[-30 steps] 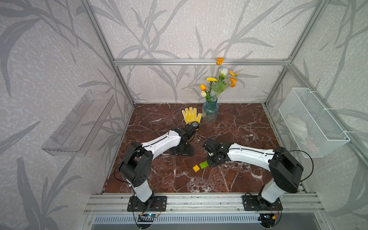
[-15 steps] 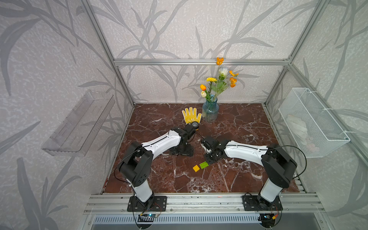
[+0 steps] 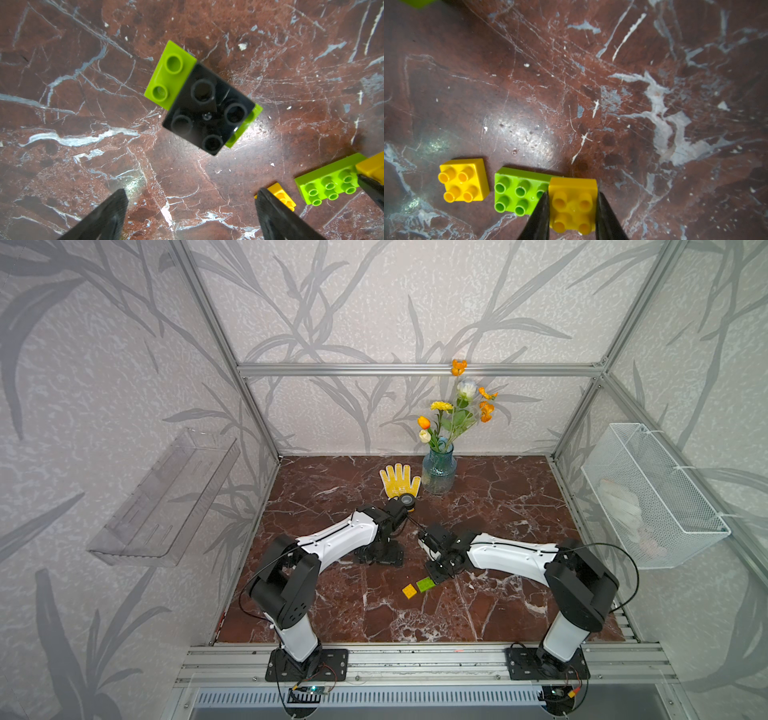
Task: Assemble a carrot with lego
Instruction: Assemble the lego brick with the lego brick.
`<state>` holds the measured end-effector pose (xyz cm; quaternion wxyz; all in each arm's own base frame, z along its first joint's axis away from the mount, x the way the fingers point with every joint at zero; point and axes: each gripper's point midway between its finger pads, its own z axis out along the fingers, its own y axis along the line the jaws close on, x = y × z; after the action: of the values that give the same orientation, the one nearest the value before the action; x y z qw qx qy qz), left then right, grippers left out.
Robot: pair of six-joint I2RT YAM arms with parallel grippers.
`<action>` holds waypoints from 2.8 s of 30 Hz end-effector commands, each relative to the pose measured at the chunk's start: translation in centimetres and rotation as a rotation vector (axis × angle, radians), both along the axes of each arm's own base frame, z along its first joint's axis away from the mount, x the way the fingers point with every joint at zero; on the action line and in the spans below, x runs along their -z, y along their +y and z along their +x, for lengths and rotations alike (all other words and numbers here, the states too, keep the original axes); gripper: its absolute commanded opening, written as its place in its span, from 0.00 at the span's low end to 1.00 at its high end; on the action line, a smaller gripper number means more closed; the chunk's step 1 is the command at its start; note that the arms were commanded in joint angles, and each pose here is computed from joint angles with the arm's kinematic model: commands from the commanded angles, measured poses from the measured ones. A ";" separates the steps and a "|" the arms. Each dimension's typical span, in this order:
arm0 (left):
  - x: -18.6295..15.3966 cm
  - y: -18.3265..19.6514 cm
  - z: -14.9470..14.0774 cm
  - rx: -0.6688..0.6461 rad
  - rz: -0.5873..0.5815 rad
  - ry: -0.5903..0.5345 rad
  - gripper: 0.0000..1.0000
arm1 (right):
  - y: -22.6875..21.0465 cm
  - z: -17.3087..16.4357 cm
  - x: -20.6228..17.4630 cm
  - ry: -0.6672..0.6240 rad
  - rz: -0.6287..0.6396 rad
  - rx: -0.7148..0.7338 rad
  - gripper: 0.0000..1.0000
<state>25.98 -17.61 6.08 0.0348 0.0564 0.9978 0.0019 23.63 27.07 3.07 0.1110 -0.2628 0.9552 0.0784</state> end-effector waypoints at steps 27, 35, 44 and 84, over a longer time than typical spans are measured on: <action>0.7 0.3 -0.5 0.007 0.016 0.029 0.97 | -1.8 -1.5 1.4 0.080 -0.077 0.003 0.19; 0.8 0.7 -0.7 0.004 0.028 0.029 0.97 | -2.1 -1.6 2.9 0.107 -0.145 -0.009 0.18; 0.9 0.7 -0.8 0.008 0.035 0.033 0.97 | -2.4 -2.1 4.6 0.105 -0.228 -0.022 0.18; 1.0 -3.8 -4.2 0.055 -0.079 -0.053 0.79 | -2.4 -2.1 4.5 0.114 -0.122 -0.054 0.22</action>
<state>22.85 -20.81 4.68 0.0497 0.0725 0.9958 -0.0259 23.59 27.89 2.54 0.0988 -0.2765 0.9512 0.0944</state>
